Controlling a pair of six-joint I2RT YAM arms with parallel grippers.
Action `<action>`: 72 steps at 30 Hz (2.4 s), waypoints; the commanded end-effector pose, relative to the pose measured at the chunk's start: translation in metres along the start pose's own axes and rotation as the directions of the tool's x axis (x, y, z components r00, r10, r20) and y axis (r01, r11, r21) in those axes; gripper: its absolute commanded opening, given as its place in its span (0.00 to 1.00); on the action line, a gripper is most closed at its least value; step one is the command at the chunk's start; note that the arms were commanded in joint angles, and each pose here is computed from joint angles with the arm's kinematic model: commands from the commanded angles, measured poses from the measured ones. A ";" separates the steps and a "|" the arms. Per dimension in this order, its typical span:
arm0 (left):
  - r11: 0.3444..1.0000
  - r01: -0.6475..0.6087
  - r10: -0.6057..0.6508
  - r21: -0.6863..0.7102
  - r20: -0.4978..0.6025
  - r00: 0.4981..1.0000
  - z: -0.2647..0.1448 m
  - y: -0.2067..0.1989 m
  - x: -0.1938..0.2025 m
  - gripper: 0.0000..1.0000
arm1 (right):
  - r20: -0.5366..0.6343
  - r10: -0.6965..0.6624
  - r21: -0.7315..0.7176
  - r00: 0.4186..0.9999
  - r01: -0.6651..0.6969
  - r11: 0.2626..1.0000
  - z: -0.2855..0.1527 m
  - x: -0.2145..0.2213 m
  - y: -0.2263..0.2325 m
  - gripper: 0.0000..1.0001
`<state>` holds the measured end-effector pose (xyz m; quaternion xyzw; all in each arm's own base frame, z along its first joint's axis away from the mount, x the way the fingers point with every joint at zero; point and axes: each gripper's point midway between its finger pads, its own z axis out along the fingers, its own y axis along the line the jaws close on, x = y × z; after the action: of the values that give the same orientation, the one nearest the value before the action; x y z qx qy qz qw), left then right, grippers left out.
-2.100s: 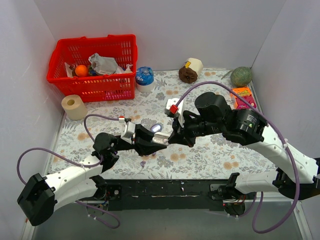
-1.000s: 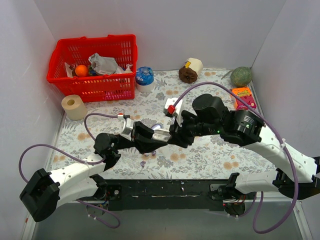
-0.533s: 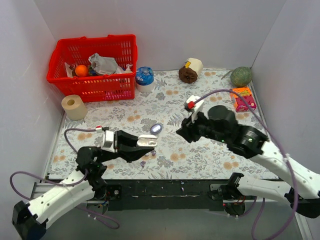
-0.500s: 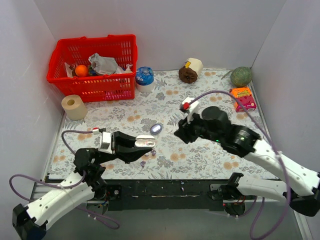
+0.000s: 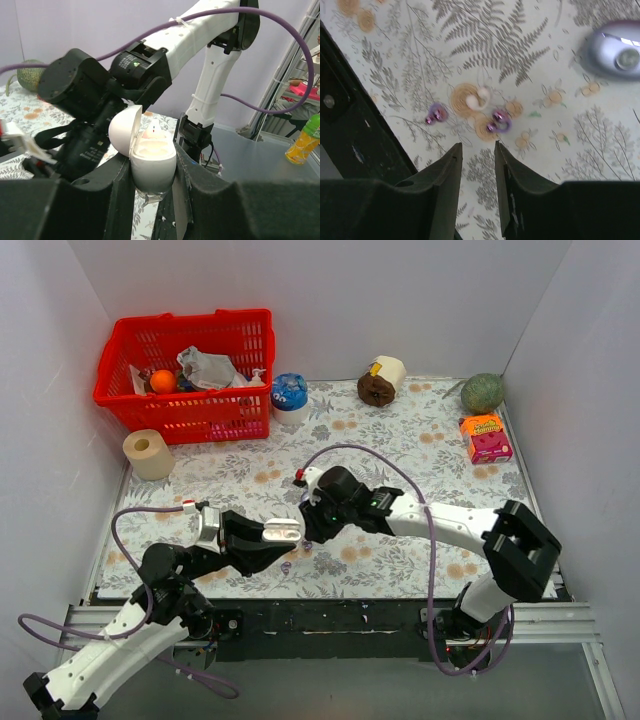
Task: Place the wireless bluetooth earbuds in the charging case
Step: Pick up the earbud from the center of the board.
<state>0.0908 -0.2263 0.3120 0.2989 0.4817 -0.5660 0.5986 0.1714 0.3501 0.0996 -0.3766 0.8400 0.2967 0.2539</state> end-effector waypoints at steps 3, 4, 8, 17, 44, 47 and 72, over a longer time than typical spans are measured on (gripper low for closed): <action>1.000 -0.006 0.006 -0.027 -0.005 1.000 -0.006 -0.004 -0.012 0.00 | 0.080 -0.046 -0.112 0.996 0.055 0.992 0.033 -0.054 0.045 0.42; 1.000 -0.008 0.008 -0.029 -0.002 1.000 -0.007 -0.005 -0.013 0.00 | 0.054 -0.011 -0.113 0.998 0.017 0.993 0.041 -0.049 0.044 0.42; 0.999 -0.013 0.013 -0.040 0.005 1.000 -0.011 -0.006 -0.017 0.00 | 0.033 0.069 -0.088 0.997 -0.066 0.994 0.052 -0.037 0.038 0.36; 0.999 -0.012 0.012 -0.043 0.002 1.000 -0.012 -0.007 -0.018 0.00 | 0.009 0.169 -0.087 0.986 -0.167 0.982 0.058 -0.009 0.037 0.20; 0.998 0.014 -0.015 -0.056 -0.015 1.000 -0.013 -0.005 -0.012 0.00 | -0.071 0.273 0.079 0.960 -0.267 0.960 0.083 0.039 -0.004 0.37; 0.998 0.017 -0.018 -0.057 -0.018 1.000 -0.013 -0.004 -0.011 0.00 | -0.052 0.291 0.088 0.955 -0.286 0.954 0.082 0.034 -0.010 0.40; 0.998 0.022 -0.023 -0.058 -0.012 1.000 -0.014 -0.005 -0.011 0.00 | -0.125 0.308 0.125 0.943 -0.293 0.948 0.092 0.042 -0.009 0.47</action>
<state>0.0852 -0.2139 0.3078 0.2844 0.5130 -0.5573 0.5877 0.1868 0.4066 0.0309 -0.2451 0.8984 0.3050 0.1993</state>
